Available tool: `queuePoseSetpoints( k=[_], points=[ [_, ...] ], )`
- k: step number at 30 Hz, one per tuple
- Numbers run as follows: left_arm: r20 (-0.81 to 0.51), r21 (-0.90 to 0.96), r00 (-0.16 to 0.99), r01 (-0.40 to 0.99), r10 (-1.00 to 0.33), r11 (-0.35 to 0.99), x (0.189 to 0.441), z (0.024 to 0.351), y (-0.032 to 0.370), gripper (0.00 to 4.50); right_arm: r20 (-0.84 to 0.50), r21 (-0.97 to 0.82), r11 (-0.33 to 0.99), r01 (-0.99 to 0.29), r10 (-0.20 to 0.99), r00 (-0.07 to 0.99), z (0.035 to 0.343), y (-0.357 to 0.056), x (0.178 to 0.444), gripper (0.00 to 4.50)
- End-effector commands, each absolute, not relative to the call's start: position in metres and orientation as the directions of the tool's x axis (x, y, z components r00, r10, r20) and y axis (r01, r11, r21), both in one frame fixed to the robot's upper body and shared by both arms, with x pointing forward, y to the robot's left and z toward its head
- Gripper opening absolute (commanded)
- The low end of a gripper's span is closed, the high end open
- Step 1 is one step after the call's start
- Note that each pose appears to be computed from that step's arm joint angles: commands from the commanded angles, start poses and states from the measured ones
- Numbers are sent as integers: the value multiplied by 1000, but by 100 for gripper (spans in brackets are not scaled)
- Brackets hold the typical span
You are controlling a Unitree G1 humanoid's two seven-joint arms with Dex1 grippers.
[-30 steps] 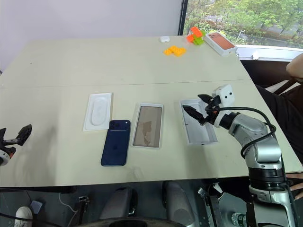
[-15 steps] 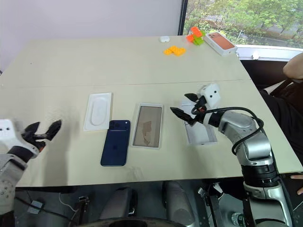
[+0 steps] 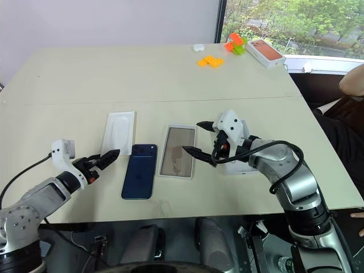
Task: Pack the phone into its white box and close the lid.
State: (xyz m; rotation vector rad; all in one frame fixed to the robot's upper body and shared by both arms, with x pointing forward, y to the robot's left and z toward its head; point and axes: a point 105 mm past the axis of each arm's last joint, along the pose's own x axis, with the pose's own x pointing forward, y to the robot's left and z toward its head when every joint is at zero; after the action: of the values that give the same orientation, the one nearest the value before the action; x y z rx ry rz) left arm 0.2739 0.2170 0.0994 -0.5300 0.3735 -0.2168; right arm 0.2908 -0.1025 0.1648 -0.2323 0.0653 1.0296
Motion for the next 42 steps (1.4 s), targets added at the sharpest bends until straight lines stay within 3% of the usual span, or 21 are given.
queuePoseSetpoints(
  k=[1, 7, 8, 11, 17, 27, 30, 36, 42],
  points=[
    [-289, -580, 907, 90, -307, 810, 277, 99, 210, 449, -128, -203, 480, -853, 851, 509, 177, -100, 287, 449],
    [-302, -632, 903, 51, -306, 773, 282, 93, 207, 449, -145, -221, 485, -846, 841, 521, 174, -103, 285, 449],
    [-303, -634, 903, 48, -305, 772, 282, 93, 207, 425, -148, -223, 486, -845, 840, 522, 174, -104, 285, 450],
    [-296, -655, 909, 29, -293, 755, 281, 92, 208, 315, -153, -226, 487, -844, 838, 524, 172, -105, 285, 450],
    [-211, -749, 936, 32, -283, 662, 273, 101, 212, 2, -174, -224, 473, -852, 841, 513, 168, -104, 282, 450],
    [-103, -839, 973, 26, -207, 544, 263, 113, 227, 2, -179, -224, 456, -862, 850, 496, 168, -102, 282, 450],
    [-35, -850, 977, 82, -210, 521, 261, 126, 226, 2, -187, -238, 451, -860, 848, 496, 170, -105, 284, 450],
    [100, -832, 909, 300, -405, 466, 245, 160, 187, 2, -214, -263, 448, -855, 837, 504, 176, -119, 284, 450],
    [-9, -813, 787, 354, -617, 463, 236, 150, 132, 2, -264, -275, 448, -851, 816, 514, 170, -133, 282, 450]
  ],
)
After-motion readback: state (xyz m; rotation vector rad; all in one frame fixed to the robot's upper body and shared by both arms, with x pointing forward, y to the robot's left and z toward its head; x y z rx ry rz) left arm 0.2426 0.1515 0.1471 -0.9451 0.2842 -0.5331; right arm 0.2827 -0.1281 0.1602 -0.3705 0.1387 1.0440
